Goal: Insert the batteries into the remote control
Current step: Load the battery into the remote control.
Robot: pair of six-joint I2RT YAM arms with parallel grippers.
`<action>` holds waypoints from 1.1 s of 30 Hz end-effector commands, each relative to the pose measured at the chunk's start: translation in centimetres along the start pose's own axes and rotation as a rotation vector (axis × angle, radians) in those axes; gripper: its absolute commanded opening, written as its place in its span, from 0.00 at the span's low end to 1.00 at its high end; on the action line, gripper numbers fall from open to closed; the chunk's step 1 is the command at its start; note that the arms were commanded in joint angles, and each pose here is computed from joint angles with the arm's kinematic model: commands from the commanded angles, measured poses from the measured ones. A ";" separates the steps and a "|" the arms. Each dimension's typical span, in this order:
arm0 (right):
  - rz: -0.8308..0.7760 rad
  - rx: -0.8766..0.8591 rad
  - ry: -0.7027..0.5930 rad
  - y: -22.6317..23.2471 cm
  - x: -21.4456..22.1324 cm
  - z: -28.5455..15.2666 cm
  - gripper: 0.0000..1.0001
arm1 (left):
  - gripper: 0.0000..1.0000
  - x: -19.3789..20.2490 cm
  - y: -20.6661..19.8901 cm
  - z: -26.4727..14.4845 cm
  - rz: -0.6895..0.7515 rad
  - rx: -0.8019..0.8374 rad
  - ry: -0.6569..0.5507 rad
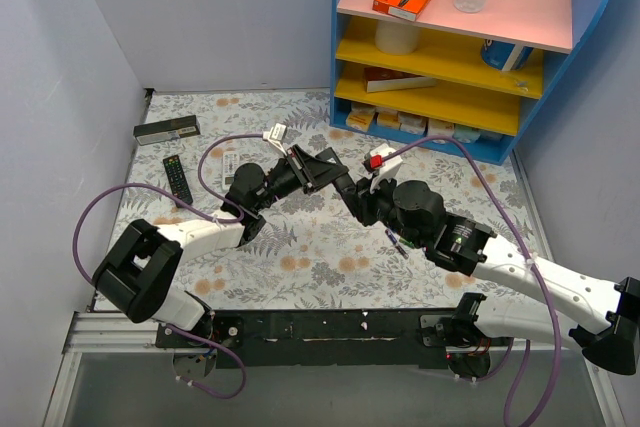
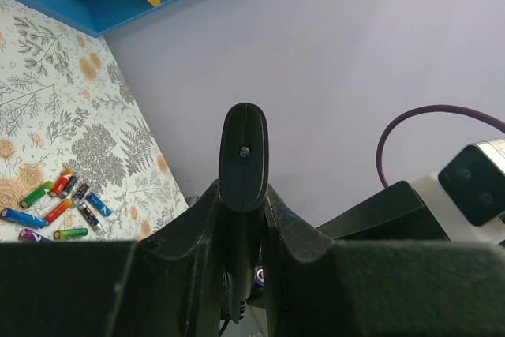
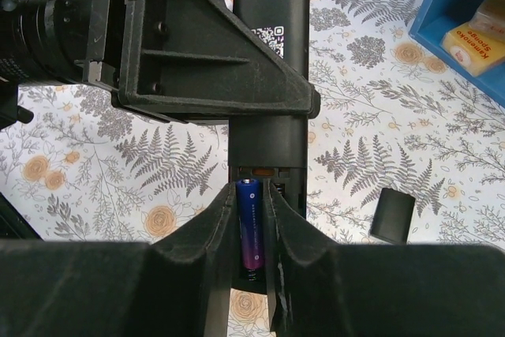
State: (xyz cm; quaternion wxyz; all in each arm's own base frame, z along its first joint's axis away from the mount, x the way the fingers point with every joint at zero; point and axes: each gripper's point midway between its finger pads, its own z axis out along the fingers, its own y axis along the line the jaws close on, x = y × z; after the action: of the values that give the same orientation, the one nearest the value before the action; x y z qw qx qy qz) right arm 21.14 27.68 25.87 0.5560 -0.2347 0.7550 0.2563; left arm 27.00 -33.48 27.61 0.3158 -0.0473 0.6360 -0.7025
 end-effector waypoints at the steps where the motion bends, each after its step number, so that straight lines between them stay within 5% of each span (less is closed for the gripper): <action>1: -0.017 0.030 0.043 -0.7 1.9 0.2 0.26 | 0.00 0.3 -4.0 -0.4 -0.010 0.128 0.017; 33: -0.058 0.023 0.022 -0.2 -1.7 0.1 0.56 | 0.00 1.2 -2.3 -0.5 -0.003 0.096 0.058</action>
State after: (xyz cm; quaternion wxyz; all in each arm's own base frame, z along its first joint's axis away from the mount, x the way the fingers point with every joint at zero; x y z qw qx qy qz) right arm 20.36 28.64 25.63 0.5310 -0.2678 0.7617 0.2571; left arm 26.99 -33.22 27.04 0.3100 -0.0596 0.6368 -0.7034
